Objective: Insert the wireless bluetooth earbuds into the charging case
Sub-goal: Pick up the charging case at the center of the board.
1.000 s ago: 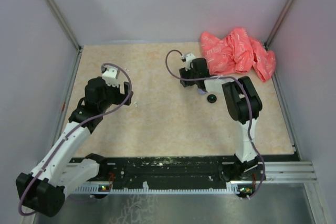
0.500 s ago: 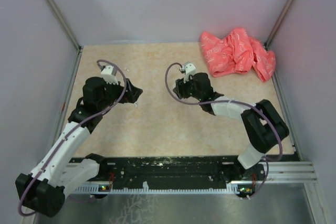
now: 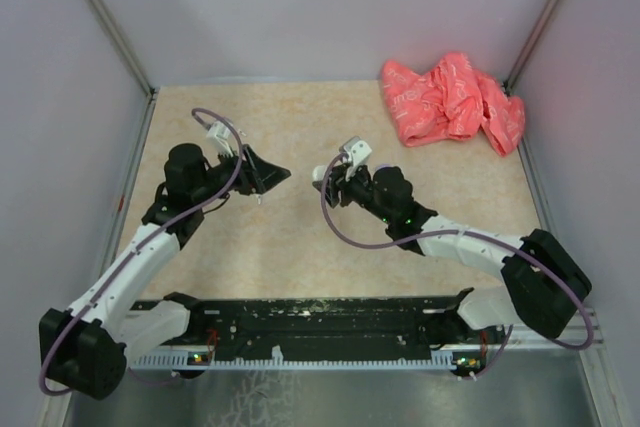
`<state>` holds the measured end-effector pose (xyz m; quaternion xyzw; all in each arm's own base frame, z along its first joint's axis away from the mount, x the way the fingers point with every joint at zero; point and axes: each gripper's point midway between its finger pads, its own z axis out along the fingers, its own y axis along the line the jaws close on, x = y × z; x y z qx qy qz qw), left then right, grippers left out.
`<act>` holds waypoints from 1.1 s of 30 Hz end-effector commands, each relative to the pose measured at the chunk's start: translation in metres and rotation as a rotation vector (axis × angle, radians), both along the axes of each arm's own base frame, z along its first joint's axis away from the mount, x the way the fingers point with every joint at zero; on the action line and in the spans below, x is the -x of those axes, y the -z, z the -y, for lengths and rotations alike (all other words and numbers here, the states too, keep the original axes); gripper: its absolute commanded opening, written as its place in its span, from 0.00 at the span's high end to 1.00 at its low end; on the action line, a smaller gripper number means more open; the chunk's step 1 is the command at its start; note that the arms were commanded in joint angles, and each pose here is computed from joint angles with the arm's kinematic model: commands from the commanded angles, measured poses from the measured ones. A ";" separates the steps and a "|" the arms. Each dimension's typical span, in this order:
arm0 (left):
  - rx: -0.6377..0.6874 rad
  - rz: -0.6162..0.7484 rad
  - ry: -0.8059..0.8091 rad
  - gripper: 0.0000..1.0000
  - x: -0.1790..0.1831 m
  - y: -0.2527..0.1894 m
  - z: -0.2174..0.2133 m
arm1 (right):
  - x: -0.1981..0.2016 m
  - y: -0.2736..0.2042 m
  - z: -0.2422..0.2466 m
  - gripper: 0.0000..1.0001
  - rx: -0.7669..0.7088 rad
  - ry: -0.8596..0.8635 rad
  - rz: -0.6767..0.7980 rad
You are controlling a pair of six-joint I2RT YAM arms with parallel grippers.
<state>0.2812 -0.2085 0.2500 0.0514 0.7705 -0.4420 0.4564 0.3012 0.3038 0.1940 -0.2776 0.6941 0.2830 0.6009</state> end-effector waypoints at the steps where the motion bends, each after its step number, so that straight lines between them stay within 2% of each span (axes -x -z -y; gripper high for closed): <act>1: 0.107 0.009 0.106 0.21 0.009 -0.017 0.019 | 0.013 -0.055 -0.008 0.70 -0.106 -0.012 0.168; 7: 0.180 -0.003 0.163 0.29 0.015 -0.020 0.033 | 0.024 -0.063 -0.017 0.70 -0.094 -0.027 0.225; 24: 0.244 -0.061 0.249 0.49 0.018 -0.013 0.064 | 0.037 -0.076 -0.024 0.71 -0.102 -0.062 0.304; 33: 0.217 -0.102 0.236 0.47 0.012 0.004 0.066 | 0.040 -0.078 -0.026 0.71 -0.109 -0.081 0.321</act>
